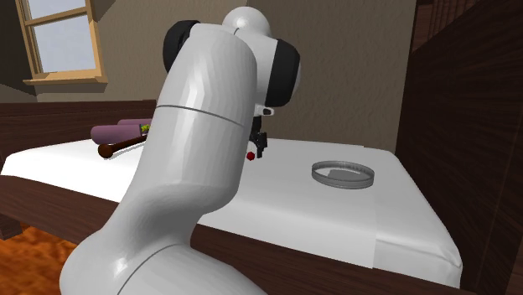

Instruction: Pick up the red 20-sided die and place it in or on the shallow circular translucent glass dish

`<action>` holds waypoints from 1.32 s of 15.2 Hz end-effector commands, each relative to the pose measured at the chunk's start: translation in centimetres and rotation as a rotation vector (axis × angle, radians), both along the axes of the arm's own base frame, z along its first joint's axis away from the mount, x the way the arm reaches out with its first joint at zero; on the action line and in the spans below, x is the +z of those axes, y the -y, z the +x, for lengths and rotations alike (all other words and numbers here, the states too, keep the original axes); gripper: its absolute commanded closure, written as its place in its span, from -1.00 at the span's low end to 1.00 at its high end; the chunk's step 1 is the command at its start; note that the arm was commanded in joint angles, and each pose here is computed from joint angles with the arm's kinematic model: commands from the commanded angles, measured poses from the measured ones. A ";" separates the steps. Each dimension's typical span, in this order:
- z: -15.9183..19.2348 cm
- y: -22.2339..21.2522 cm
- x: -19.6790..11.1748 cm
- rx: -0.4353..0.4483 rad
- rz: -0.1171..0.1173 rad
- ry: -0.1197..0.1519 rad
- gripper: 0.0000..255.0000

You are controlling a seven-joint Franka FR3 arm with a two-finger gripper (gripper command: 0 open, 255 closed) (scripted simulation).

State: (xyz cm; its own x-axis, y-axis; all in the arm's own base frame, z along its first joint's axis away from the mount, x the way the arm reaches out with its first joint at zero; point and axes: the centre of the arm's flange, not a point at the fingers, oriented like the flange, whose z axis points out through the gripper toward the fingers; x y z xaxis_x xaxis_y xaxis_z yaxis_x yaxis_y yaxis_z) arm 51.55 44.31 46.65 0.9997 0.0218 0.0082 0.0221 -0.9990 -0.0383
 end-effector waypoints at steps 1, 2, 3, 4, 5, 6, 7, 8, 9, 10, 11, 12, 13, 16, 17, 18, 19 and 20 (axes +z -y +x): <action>0.0 0.0 -0.7 0.000 0.000 0.000 -1.00; 0.0 0.0 -0.7 0.000 0.000 0.000 -1.00; 0.0 0.0 -0.7 0.000 0.000 0.000 -1.00; 0.0 0.0 -0.7 0.000 0.000 0.000 -1.00; 0.0 0.0 -0.7 0.000 0.000 0.000 -1.00; 0.0 0.0 -0.7 0.000 0.000 0.000 -1.00; 0.0 0.0 -0.7 0.000 0.000 0.000 -1.00; 0.0 0.0 -0.7 0.000 0.000 0.000 -1.00; 0.0 0.0 -0.7 0.000 0.000 0.000 1.00; 0.0 0.0 -0.7 0.000 0.000 0.000 1.00; 0.0 0.0 -0.7 0.000 0.000 0.000 1.00; 0.0 0.0 -0.7 0.000 0.000 0.000 1.00; 0.0 0.0 -0.7 0.000 0.000 0.000 1.00; 0.0 0.0 -0.7 0.000 0.000 0.000 1.00; 0.0 0.0 -0.7 0.000 0.000 0.000 1.00; 0.0 0.0 -0.7 0.000 0.000 0.000 1.00; 0.0 0.0 -0.1 0.000 0.000 0.000 1.00; 0.0 0.0 0.4 0.000 0.000 0.000 1.00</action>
State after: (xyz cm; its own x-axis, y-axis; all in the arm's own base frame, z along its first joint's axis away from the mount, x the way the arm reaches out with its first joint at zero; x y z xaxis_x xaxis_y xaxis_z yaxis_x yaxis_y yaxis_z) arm 51.59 44.24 46.59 0.9997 0.0218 0.0084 0.0221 -0.9990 -0.0387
